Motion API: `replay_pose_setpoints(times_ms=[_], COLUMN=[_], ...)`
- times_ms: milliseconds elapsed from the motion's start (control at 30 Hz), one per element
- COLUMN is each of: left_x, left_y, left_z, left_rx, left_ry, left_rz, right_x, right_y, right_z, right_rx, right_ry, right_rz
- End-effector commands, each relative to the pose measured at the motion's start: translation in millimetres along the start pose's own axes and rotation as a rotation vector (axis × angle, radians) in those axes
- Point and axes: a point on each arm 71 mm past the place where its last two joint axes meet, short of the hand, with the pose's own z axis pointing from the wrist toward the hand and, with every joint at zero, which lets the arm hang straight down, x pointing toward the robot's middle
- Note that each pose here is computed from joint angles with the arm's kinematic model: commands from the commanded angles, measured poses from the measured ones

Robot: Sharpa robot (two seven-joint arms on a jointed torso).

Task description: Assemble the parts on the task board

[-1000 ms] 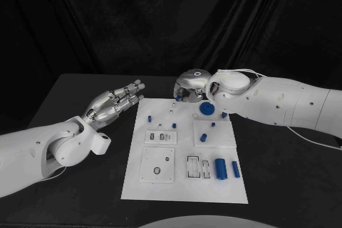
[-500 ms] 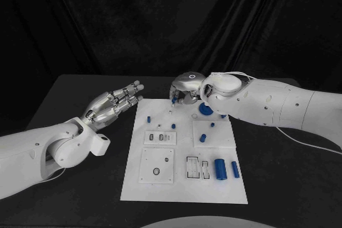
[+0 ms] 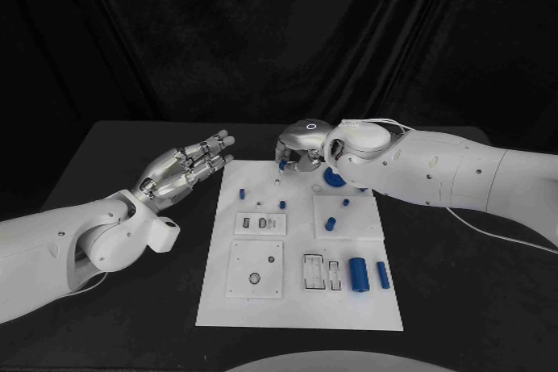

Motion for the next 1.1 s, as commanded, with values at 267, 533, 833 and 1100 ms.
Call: replay_pose_setpoints(times_ms=[267,533,833,1100], left_x=[2.4,2.1,2.2,0.6], left_y=[-12.4,-11.8,-11.4,-12.0], left_z=[2.2,2.6,3.0,0.4], left_rx=[0.171,0.167,0.164,0.161], left_ry=[0.017,0.02,0.023,0.019], left_rz=[-0.013,-0.015,-0.018,-0.016], right_x=[10.7,15.4,17.0,8.7], right_y=[0,0,0,-5], right_z=[3.9,5.2,5.1,-4.4], right_rx=[0.022,0.03,0.041,0.024], right_ry=[0.032,0.049,0.056,-0.022], right_rz=[0.002,-0.003,-0.003,-0.011])
